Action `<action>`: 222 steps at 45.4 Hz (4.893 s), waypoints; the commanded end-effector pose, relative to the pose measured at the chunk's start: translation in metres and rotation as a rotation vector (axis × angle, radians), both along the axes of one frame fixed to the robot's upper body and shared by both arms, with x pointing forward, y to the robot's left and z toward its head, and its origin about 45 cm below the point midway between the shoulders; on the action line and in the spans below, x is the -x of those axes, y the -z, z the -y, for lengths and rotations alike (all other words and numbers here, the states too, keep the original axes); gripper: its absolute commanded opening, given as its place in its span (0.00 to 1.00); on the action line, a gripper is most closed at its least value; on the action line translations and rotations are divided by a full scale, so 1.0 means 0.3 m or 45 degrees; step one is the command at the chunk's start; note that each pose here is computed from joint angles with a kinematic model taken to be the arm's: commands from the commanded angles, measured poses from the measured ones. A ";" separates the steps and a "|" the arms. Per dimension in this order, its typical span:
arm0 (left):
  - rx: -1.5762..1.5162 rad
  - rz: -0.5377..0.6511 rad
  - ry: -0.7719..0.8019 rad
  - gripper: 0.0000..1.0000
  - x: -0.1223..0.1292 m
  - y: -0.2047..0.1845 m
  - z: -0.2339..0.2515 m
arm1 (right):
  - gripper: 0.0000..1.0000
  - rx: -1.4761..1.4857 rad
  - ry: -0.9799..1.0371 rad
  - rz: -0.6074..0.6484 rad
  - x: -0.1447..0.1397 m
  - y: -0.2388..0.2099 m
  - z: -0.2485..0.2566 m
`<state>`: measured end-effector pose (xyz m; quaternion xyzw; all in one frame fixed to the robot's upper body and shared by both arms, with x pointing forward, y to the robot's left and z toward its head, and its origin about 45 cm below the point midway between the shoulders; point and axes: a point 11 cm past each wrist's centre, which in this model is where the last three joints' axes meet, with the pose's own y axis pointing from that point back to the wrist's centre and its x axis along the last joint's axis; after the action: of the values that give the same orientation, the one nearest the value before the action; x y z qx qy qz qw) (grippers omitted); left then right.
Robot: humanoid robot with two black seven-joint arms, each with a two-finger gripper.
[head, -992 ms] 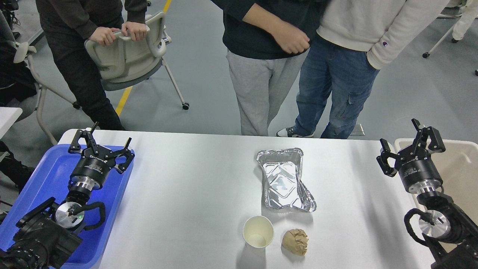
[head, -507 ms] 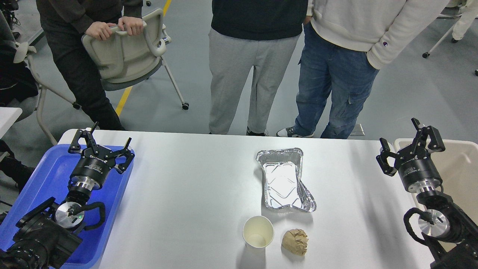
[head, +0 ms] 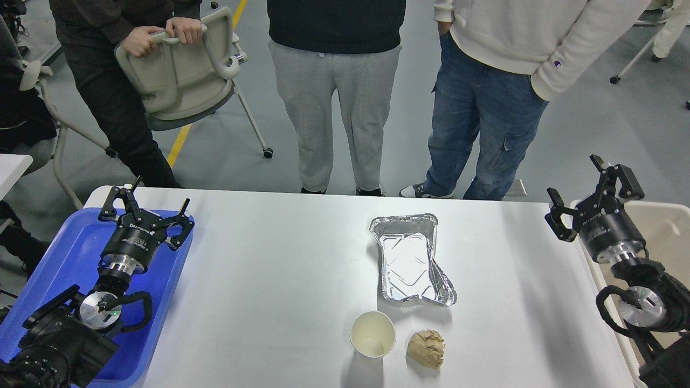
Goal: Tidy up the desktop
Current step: 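Reach the right gripper toward the white paper cup, then close the right gripper around the white paper cup, then lift the cup and carry it over to the beige bin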
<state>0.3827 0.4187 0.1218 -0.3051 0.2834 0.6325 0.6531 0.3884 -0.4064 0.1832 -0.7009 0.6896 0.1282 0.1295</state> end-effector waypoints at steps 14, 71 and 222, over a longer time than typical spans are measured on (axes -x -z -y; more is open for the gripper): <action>-0.001 -0.002 0.003 1.00 0.000 0.001 0.002 | 1.00 0.833 -0.743 0.061 0.095 -0.255 -0.268; 0.000 0.000 0.007 1.00 -0.003 -0.001 0.006 | 1.00 2.165 -2.027 0.610 0.288 0.079 -0.956; 0.000 0.000 0.007 1.00 -0.003 -0.001 0.006 | 0.00 1.978 -0.807 -0.260 0.035 -0.416 0.146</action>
<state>0.3836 0.4171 0.1220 -0.3045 0.2840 0.6309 0.6547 0.3953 -0.3328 0.3289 -0.7726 0.1905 -0.3879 -0.4651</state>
